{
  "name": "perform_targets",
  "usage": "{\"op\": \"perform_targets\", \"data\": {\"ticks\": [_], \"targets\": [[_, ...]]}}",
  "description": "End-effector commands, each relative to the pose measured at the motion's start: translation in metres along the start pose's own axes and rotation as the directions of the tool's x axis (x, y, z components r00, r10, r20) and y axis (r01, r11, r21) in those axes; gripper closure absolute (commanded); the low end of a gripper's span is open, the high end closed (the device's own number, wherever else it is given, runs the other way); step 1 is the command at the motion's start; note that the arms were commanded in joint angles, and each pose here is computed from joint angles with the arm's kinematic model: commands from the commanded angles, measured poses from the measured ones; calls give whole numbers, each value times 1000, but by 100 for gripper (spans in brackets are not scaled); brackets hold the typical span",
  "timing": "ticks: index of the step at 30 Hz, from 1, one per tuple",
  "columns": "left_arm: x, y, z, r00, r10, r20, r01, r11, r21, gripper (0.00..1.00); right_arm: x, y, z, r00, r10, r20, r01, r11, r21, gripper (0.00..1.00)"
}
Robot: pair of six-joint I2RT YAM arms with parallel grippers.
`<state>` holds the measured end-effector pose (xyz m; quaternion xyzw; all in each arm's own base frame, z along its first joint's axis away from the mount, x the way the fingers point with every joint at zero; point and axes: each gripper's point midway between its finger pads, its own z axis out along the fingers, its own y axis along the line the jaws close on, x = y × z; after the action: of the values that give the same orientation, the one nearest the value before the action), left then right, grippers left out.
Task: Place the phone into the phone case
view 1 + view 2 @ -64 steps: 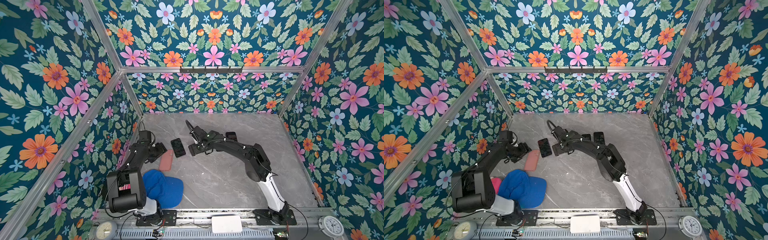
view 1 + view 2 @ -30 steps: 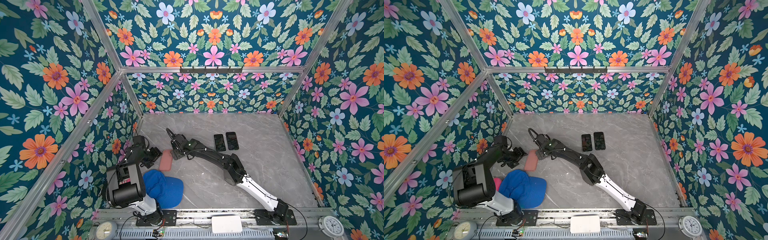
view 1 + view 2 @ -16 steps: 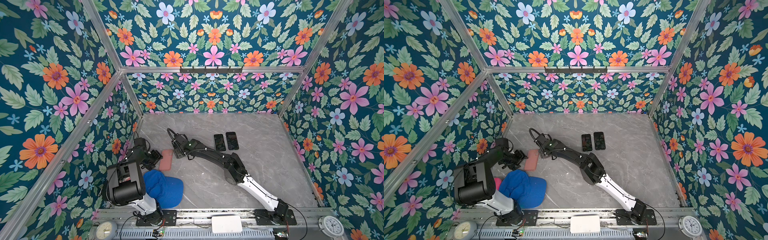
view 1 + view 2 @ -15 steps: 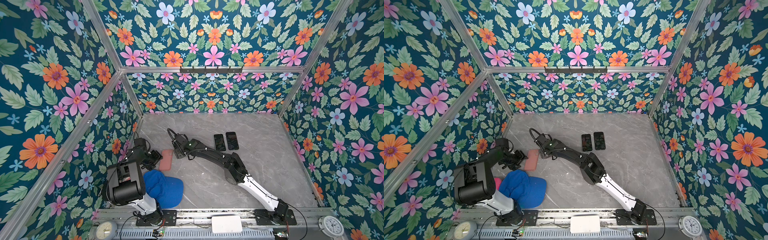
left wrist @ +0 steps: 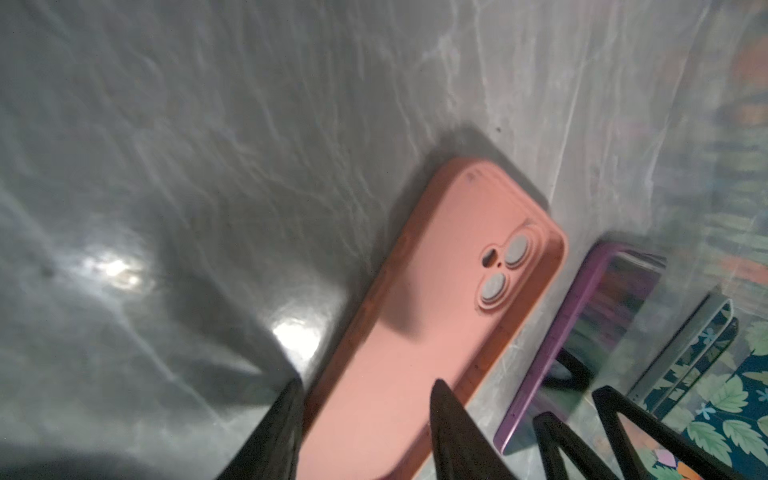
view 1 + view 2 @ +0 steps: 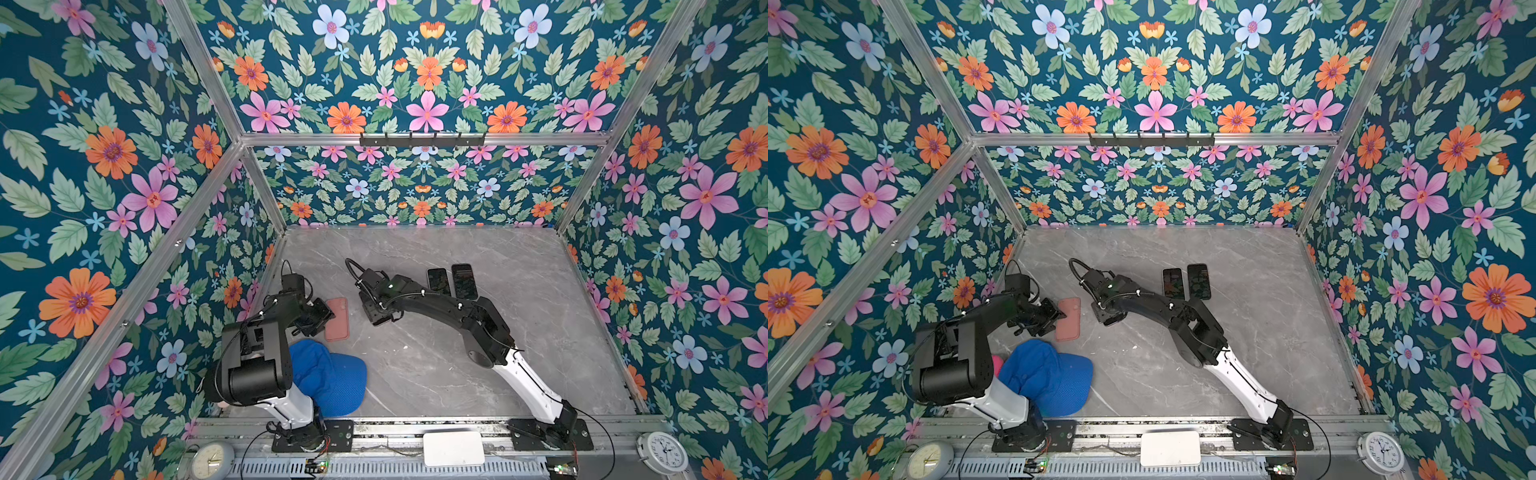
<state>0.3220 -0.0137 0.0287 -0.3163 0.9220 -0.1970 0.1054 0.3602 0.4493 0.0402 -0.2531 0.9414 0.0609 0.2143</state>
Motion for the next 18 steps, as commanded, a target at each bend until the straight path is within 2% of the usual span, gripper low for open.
{"op": "perform_targets", "data": {"ticks": [1,10,18], "targets": [[8,-4,-1,1000,2,-12,-2,1000,-2,49,5,-5,-8,1000,3,3,-3,1000,9,34],[25,-23,5,998,51,-26,-51,999,4,51,20,-9,-25,1000,14,4,-14,1000,-23,31],[23,-14,2,998,70,-10,-70,996,-46,51,-1,3,-19,1000,-14,26,15,999,-43,11]]}}
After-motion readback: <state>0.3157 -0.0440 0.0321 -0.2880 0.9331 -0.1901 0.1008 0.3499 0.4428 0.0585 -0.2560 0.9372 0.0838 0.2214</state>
